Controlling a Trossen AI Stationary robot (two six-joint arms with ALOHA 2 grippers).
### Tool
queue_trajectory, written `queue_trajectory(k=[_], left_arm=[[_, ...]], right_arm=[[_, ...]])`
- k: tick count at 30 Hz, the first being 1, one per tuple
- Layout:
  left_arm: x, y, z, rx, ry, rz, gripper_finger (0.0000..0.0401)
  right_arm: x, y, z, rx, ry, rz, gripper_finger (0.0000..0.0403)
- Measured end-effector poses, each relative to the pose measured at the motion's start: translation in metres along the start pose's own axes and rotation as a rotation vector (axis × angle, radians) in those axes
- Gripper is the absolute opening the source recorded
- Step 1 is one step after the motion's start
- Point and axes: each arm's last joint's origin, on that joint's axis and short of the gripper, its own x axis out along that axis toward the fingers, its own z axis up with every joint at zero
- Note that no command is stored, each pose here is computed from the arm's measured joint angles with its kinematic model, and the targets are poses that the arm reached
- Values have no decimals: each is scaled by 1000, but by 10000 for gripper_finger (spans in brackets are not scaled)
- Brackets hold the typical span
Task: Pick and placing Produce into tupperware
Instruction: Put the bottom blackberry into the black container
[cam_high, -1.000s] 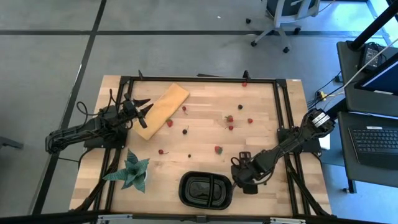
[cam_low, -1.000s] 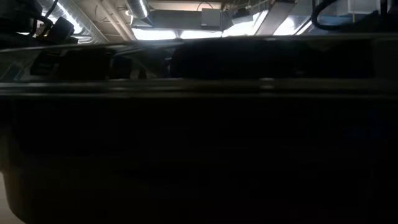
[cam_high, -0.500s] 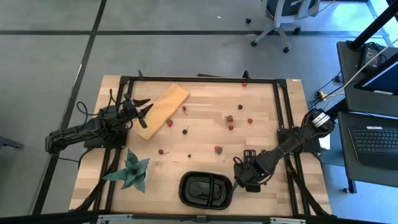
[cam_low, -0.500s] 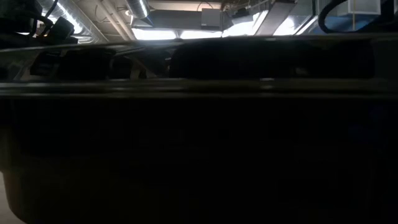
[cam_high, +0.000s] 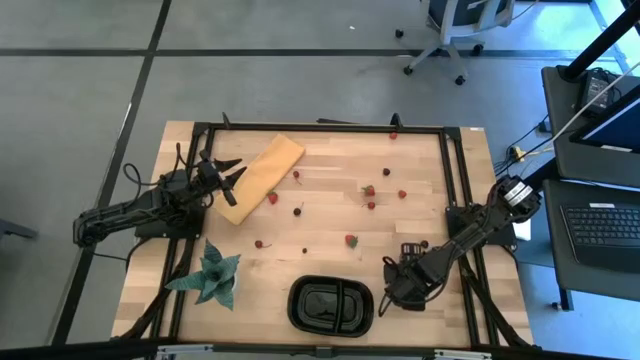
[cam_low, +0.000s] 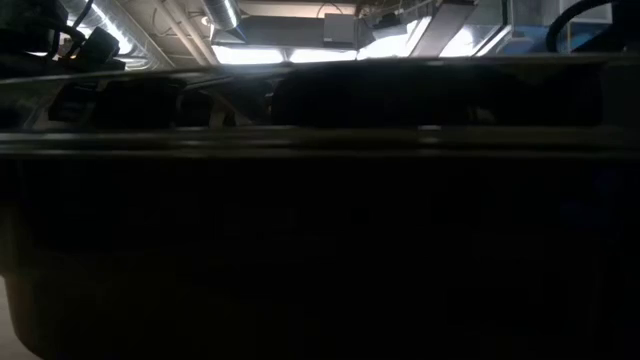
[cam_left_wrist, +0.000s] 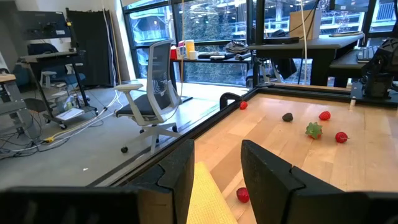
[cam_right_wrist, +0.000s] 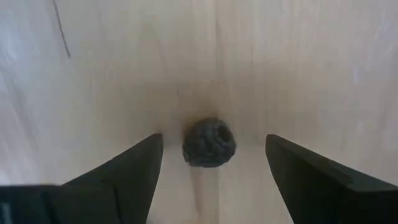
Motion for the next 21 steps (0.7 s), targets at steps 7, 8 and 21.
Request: queue_trajectory(k=[7,8,21], left_arm=[[0,0,0,0,0,1,125],[0,0,0,0,0,0,125],[0,0,0,3,0,0,125]], right_arm=[[1,0,0,3,-9,7,266],[1,0,0,2,-10,8,258],[1,1,0,2,-12,17,125]])
